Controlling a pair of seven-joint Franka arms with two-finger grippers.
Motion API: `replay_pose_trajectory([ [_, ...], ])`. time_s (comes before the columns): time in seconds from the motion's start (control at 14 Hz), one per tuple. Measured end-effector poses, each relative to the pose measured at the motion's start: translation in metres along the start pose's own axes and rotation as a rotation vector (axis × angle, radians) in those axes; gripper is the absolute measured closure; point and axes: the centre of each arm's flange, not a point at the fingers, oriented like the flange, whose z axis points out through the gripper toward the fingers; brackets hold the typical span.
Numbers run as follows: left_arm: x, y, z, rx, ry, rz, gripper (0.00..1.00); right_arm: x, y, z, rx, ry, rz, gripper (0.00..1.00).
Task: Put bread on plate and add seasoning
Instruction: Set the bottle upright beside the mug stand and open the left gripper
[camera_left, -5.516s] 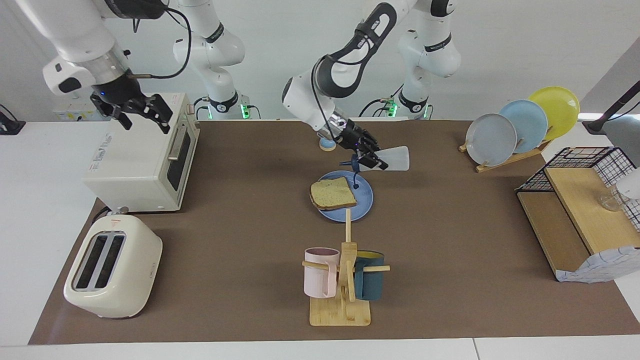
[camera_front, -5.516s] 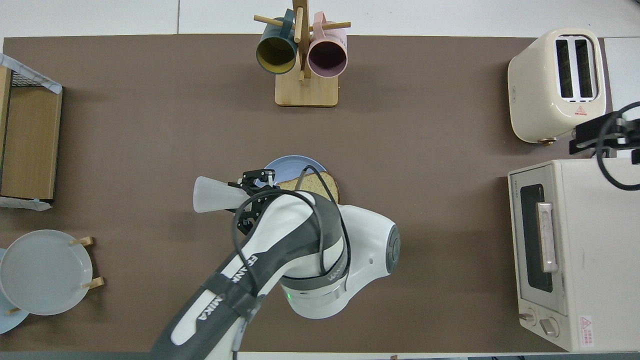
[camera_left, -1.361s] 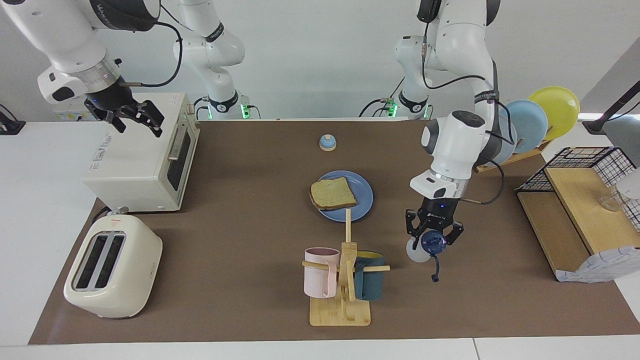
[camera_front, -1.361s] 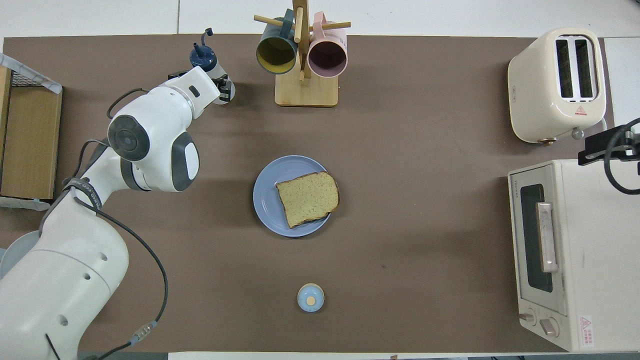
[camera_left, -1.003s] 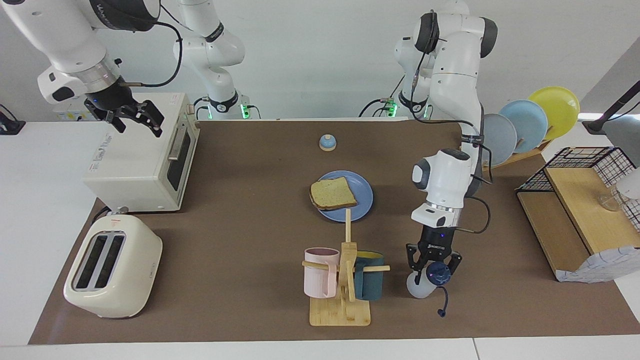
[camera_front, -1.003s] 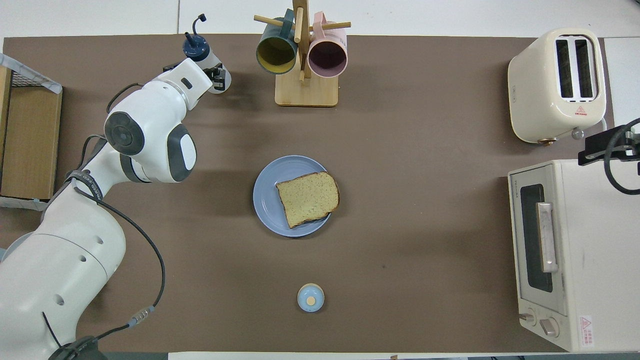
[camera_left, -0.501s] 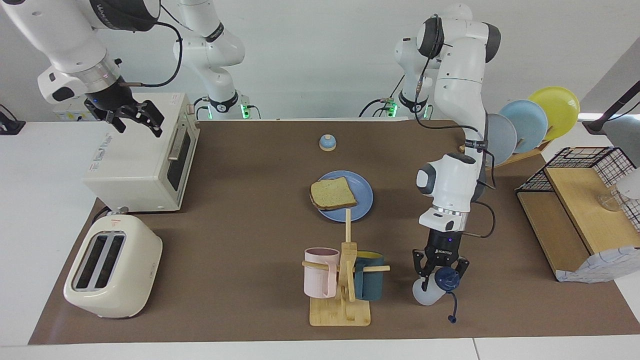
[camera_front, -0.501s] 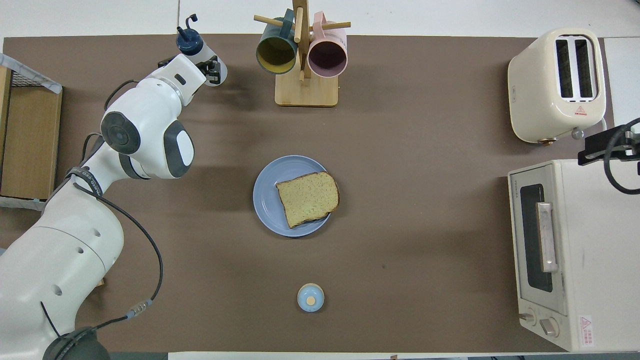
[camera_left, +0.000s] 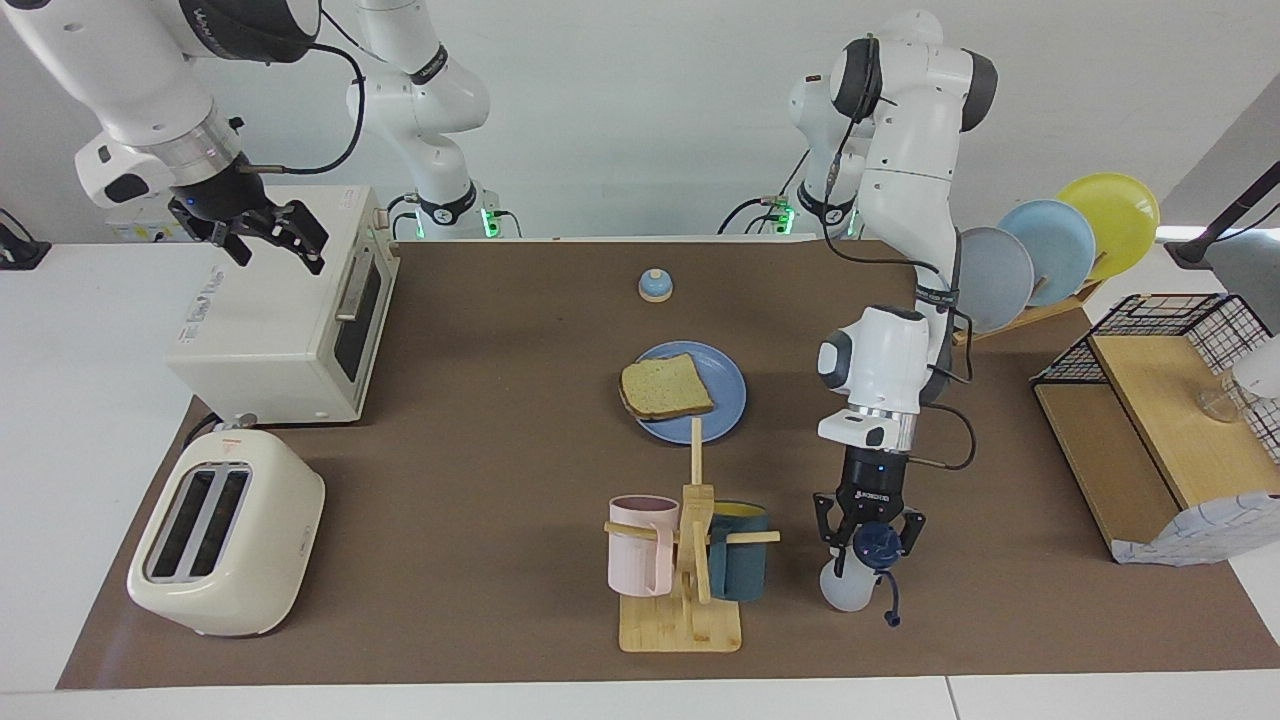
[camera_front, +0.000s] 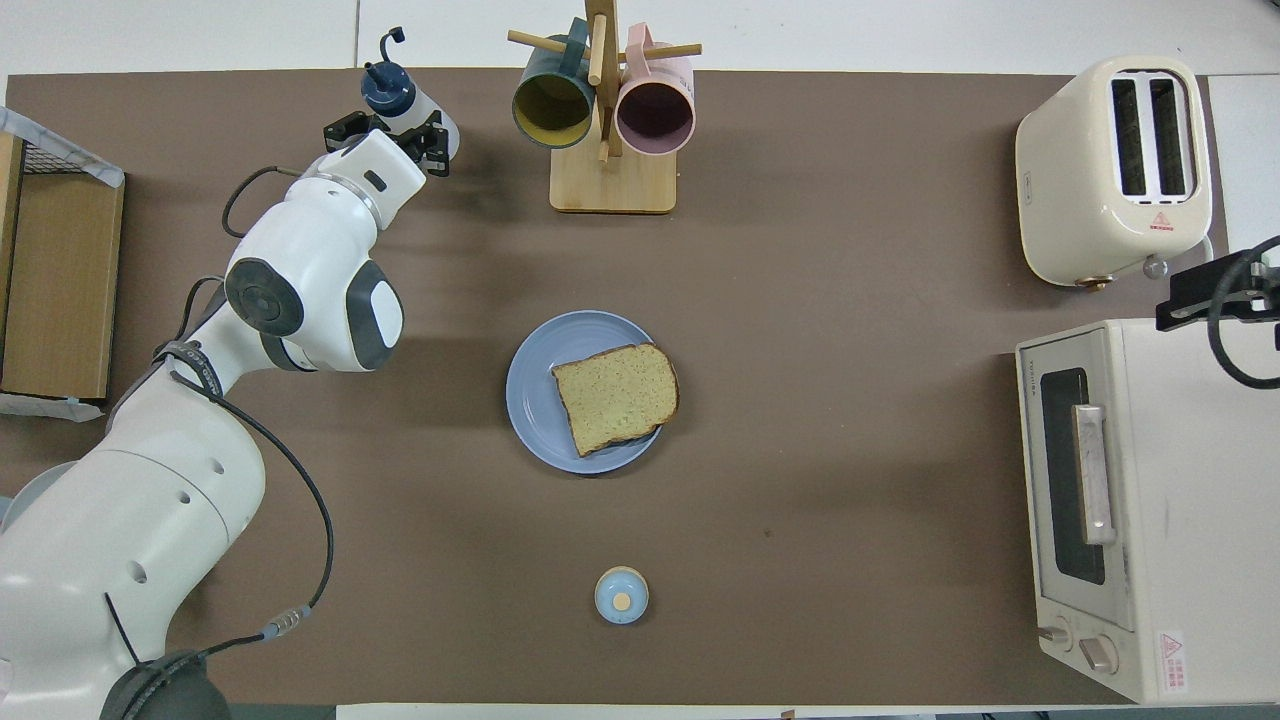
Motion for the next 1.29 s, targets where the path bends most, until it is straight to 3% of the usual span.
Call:
replay_pose_trajectory([
  [0.43, -0.001, 0.0, -0.001, 0.001, 0.002, 0.022, 0.54, 0.0, 0.0, 0.0, 0.0, 0.0, 0.0, 0.0],
  [0.5, -0.001, -0.001, -0.001, 0.001, -0.001, 0.021, 0.47, 0.0, 0.0, 0.0, 0.0, 0.0, 0.0, 0.0],
  [0.79, -0.012, -0.007, 0.005, -0.007, -0.065, 0.019, 0.01, 0.0, 0.0, 0.0, 0.0, 0.0, 0.0, 0.0],
  [1.29, -0.021, -0.016, 0.004, -0.001, -0.094, 0.011, 0.0, 0.0, 0.0, 0.0, 0.0, 0.0, 0.0, 0.0],
])
